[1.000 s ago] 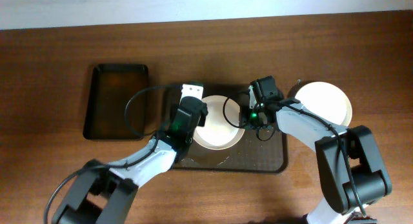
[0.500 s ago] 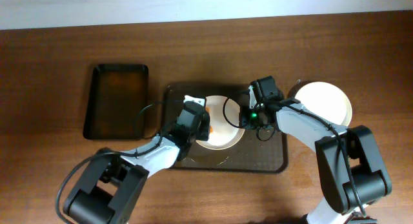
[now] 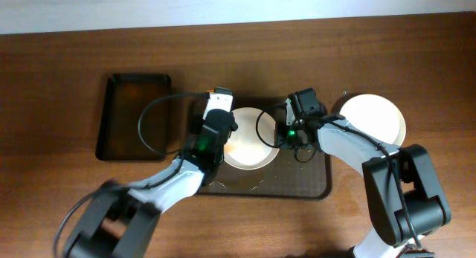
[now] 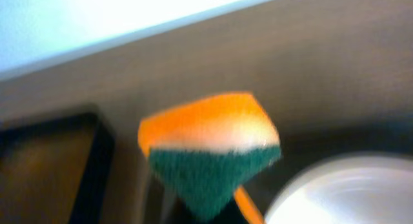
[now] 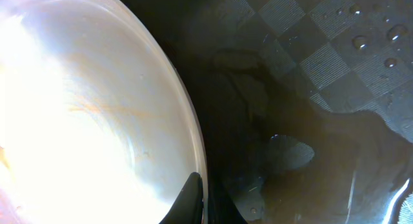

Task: Clean dirty plates on tray and stack at the side
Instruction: 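Wipe the plate once more with the left sponge, then carry the plate with the right gripper onto the right-side stack and release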

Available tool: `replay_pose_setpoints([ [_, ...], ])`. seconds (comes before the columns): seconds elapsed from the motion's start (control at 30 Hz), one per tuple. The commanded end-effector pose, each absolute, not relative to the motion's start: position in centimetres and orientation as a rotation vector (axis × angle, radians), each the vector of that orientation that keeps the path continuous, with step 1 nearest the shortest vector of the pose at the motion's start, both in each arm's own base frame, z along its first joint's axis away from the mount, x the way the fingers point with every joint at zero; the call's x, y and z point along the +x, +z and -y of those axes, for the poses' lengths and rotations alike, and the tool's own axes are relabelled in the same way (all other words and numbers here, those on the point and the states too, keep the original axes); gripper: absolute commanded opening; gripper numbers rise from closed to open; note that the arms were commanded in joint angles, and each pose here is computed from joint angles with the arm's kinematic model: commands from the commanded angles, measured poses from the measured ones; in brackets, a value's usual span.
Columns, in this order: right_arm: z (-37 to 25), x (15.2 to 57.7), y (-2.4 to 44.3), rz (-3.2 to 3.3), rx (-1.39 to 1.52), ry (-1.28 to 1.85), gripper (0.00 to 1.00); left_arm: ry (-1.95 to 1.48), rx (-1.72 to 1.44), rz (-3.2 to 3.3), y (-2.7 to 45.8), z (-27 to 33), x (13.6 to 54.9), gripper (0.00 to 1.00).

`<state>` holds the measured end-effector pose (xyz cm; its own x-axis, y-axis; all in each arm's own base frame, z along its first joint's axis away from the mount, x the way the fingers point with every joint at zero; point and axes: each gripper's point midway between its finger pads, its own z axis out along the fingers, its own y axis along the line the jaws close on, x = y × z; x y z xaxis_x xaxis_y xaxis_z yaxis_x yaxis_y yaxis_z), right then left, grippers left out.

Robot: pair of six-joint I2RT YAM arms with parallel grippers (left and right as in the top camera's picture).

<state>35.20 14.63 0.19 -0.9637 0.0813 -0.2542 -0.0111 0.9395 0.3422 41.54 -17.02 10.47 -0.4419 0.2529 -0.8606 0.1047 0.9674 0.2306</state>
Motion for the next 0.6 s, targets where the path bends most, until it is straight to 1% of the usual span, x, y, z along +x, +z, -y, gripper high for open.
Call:
replay_pose_setpoints([
  [0.0,-12.4,33.0,-2.4,-2.92,0.077,0.35,0.04,0.108,-0.05,-2.205,9.4,14.2,38.0,0.0],
  [0.03,-12.1,33.4,-1.4,-2.899,0.071,0.322,0.04,0.108,-0.121,-2.289,7.7,13.5,36.5,0.0],
  [0.07,-10.9,34.0,0.5,-2.855,0.083,0.222,0.04,0.095,-0.196,-2.389,5.8,13.1,34.8,0.0],
  [0.13,-8.2,34.9,5.3,-2.737,0.068,-0.016,0.04,0.008,-0.171,-2.524,3.5,14.4,32.9,0.0],
  [0.17,-7.3,34.9,7.2,-2.692,0.069,-0.101,0.04,-0.018,-0.16,-2.551,2.9,14.8,32.6,0.0],
  [0.2,-6.4,34.8,10.7,-2.608,0.017,-0.22,0.04,-0.057,-0.157,-2.578,2.3,15.4,32.4,0.0],
  [0.27,-5.5,34.4,15.0,-2.489,-0.027,-0.375,0.04,-0.109,-0.156,-2.627,1.2,16.1,31.8,0.0],
  [0.33,-4.7,33.3,20.6,-2.313,-0.056,-0.577,0.04,-0.086,-0.152,-2.655,0.1,16.0,31.5,0.0],
  [0.43,-5.2,31.8,25.5,-2.109,-0.105,-0.76,0.04,-0.088,-0.152,-2.654,-0.2,16.1,31.7,0.0],
  [0.5,-5.5,30.4,29.1,-1.919,-0.122,-0.983,0.04,-0.088,-0.152,-2.654,-0.2,16.1,31.7,0.0],
  [0.57,-6.4,29.3,31.2,-1.806,-0.171,-1.118,0.04,-0.088,-0.152,-2.654,-0.2,16.1,31.7,0.0],
])
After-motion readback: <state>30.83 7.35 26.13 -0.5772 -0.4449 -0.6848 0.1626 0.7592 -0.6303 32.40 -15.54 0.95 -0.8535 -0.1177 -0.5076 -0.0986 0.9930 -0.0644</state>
